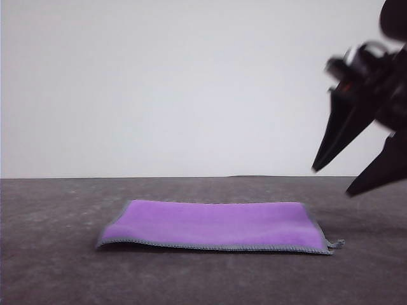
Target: Fold clothes
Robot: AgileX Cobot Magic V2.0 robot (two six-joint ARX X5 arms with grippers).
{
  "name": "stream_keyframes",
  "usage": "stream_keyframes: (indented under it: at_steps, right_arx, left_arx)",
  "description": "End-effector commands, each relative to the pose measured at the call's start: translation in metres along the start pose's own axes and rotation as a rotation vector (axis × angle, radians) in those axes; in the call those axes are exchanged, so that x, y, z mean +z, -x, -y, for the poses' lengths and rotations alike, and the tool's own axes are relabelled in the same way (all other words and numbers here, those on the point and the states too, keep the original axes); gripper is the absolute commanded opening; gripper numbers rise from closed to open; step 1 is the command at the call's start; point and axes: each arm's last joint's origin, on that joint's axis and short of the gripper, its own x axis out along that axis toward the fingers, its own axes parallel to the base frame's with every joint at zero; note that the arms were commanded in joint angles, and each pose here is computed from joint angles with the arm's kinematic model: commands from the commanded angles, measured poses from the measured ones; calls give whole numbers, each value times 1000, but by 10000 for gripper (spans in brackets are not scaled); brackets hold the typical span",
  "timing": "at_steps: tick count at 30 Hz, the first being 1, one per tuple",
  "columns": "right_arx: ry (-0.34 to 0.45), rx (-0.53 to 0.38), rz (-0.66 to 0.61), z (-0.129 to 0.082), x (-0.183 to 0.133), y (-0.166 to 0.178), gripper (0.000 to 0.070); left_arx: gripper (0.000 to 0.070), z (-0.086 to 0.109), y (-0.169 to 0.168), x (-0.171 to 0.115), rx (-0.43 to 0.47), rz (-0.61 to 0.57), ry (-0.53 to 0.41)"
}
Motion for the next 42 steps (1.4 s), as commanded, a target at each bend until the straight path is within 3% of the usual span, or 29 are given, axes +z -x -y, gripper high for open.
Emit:
stream_keyframes:
  at_steps: [1, 9, 21, 23, 31, 37, 42]
  right_arx:
    - [0, 24, -24, 5, 3, -11, 347]
    - [-44, 32, -105, 24, 4, -45, 347]
    - [-71, 164, -191, 32, 0, -66, 335]
    - [-74, 164, -200, 33, -1, -68, 301]
    - [-68, 164, -194, 32, 0, -68, 11]
    - [-57, 172, -176, 28, 9, -66, 0]
    - [-18, 190, -155, 10, 26, -59, 0]
  left_arx:
    - [431, 1, 2, 4, -5, 16, -7]
    - [431, 1, 2, 4, -5, 16, -7]
    - [431, 1, 2, 4, -6, 20, -7]
    - [431, 1, 2, 4, -6, 20, -6]
    - [431, 1, 2, 4, -6, 22, -7]
    - [431, 1, 2, 5, -6, 23, -6]
    - [431, 1, 2, 5, -6, 23, -7]
